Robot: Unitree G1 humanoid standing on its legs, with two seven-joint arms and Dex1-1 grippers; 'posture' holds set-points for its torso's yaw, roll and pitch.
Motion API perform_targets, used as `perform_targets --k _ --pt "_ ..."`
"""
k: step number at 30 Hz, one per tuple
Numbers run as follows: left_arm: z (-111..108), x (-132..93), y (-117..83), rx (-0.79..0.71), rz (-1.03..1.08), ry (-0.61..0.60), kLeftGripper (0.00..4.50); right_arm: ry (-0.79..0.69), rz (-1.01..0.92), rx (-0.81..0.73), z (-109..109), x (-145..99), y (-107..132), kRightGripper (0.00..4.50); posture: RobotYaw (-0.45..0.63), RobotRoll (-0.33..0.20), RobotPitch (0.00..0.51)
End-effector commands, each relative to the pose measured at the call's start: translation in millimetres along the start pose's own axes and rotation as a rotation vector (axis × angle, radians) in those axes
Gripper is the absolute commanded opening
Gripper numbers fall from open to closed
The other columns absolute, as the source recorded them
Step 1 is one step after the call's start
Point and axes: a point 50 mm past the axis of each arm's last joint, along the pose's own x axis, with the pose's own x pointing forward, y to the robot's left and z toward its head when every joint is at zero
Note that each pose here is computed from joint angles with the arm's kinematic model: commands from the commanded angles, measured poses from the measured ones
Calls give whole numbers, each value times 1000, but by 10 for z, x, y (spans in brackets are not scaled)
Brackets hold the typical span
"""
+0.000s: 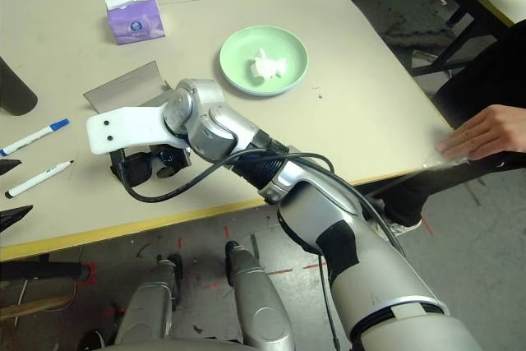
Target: Organize and tidy the items on the table.
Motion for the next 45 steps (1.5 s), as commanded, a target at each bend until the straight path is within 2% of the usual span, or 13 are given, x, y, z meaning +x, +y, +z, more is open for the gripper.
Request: perform_targets --k 1,23,38,41,45 --pt "-24 -4 -36 -16 0 5 4500 12 27 -27 31 36 27 4480 -82 0 274" --pt "15 72 -55 -18 1 -6 4500 -41 -6 -12 119 54 -12 4480 -81 0 276" --pt "43 85 -56 -19 5 -11 4500 -71 1 6 132 154 12 4480 -70 0 280" --pt "60 88 -55 -17 10 -22 4500 -75 5 14 121 158 25 3613 -67 0 281" --pt "88 94 -51 -9 15 -32 4500 -80 8 22 102 153 40 2050 -57 0 277"
